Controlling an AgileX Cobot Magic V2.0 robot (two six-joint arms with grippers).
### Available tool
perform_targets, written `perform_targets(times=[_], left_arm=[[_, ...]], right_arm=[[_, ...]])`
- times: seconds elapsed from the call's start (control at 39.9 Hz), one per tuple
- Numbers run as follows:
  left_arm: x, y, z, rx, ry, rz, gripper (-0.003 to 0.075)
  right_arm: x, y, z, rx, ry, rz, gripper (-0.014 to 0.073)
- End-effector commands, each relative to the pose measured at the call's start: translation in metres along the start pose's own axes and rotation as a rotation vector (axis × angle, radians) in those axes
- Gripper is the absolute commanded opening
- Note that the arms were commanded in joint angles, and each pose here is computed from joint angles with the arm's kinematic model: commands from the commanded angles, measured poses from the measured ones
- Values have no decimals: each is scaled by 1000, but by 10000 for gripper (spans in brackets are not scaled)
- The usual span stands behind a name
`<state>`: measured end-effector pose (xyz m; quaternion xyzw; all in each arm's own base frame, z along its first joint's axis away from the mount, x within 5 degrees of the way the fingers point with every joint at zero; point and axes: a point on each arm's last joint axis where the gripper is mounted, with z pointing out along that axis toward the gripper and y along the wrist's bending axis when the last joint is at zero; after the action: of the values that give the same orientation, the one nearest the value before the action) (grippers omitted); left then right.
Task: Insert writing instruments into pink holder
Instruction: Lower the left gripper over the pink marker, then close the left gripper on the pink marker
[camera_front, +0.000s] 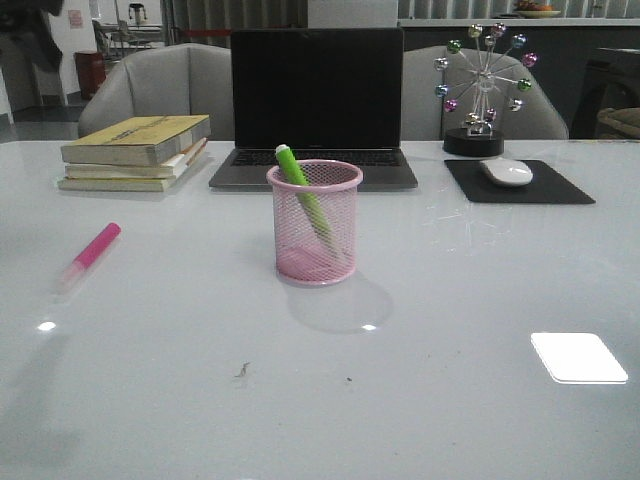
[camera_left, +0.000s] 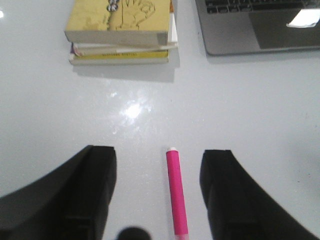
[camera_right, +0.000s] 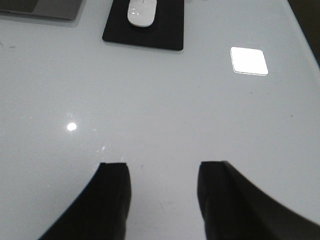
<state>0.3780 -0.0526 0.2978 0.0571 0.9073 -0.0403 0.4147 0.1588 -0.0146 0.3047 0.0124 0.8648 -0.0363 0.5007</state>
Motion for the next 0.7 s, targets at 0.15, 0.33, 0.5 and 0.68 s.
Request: perform_targets(times=[0.15, 0.33, 0.5, 0.68], left_arm=[[-24, -6, 49, 48, 144, -53, 437], [-8, -11, 85, 95, 268, -122, 437], [11, -12, 106, 102, 361, -137, 437], [23, -12, 118, 101, 416, -139, 437]], right_arm=[[-15, -2, -5, 15, -99, 3, 426], [-15, -2, -5, 15, -97, 3, 426], [-14, -2, -5, 14, -93, 3, 426], [-14, -2, -5, 14, -93, 3, 426]])
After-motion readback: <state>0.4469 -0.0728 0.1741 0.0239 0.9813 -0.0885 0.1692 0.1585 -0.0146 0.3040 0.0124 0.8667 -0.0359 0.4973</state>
